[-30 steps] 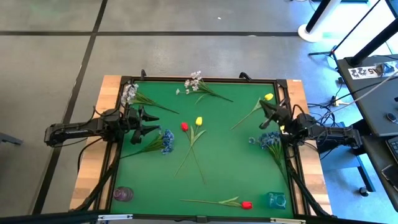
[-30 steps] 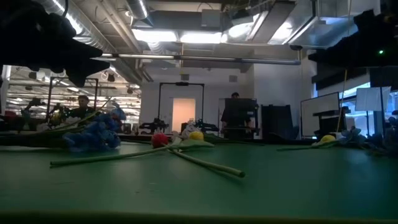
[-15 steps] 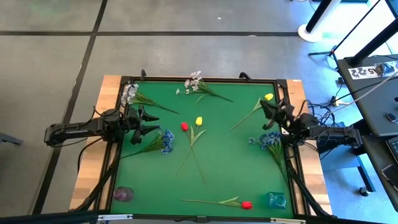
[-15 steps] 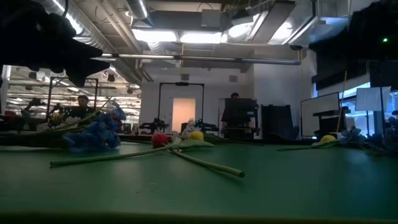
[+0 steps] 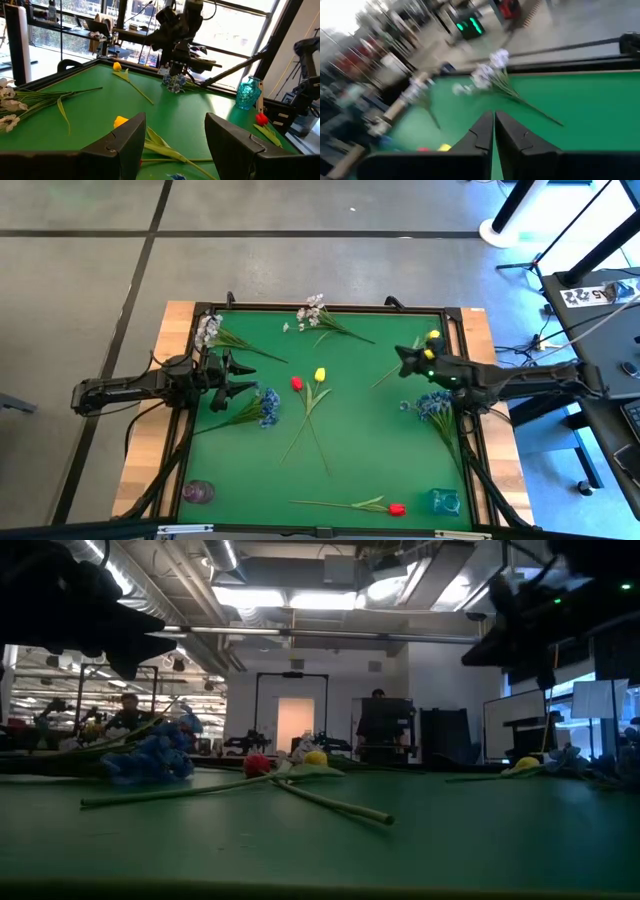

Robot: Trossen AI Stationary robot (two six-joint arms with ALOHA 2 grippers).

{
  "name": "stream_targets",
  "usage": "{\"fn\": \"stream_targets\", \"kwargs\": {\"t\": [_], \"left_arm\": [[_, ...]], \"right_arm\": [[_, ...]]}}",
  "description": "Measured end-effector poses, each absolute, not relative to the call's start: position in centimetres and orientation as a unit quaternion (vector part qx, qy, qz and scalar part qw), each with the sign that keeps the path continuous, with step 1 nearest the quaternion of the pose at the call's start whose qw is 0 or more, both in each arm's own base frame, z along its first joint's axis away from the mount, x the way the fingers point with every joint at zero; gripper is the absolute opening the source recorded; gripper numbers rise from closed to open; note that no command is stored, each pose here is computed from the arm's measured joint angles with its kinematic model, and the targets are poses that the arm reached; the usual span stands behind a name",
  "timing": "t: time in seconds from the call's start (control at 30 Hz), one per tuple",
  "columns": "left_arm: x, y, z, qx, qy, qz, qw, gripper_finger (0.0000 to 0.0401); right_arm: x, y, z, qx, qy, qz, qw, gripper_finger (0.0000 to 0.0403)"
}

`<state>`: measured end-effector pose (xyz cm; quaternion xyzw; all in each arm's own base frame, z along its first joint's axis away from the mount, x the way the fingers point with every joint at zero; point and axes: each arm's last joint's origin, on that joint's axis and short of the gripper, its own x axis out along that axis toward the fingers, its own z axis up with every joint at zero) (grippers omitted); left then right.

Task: Sort flowers into vase by color
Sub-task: Put the top yellow tulip into the purple vase

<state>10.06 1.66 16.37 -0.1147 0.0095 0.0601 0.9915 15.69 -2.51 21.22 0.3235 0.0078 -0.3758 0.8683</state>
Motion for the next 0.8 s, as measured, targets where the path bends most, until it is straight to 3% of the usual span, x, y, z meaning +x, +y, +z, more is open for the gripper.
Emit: {"fn": "stream_targets", "kwargs": {"t": [0.17, 0.37, 0.5, 0.63, 0.8], "left_arm": [[10.1, 1.7, 16.4, -0.115, 0.010, 0.060, 0.992, 0.0200], [10.1, 1.6, 16.4, -0.115, 0.010, 0.059, 0.992, 0.0200], [10.1, 1.7, 16.4, -0.114, 0.008, 0.061, 0.992, 0.0200], [10.1, 1.7, 16.8, -0.124, -0.013, 0.067, 0.990, 0.0200], [9.9, 1.7, 18.5, -0.223, -0.109, 0.044, 0.968, 0.0200]], "right_arm": [[18.1, -2.5, 21.8, 0.398, 0.026, -0.368, 0.840, 0.0019], [18.7, -3.6, 22.3, 0.392, 0.070, -0.415, 0.818, 0.0019], [16.9, -6.4, 21.5, 0.432, 0.122, -0.498, 0.742, 0.0024], [15.5, -8.7, 21.4, 0.473, 0.141, -0.525, 0.693, 0.0070], [13.5, -11.1, 20.3, 0.521, 0.156, -0.579, 0.607, 0.0172]]}}
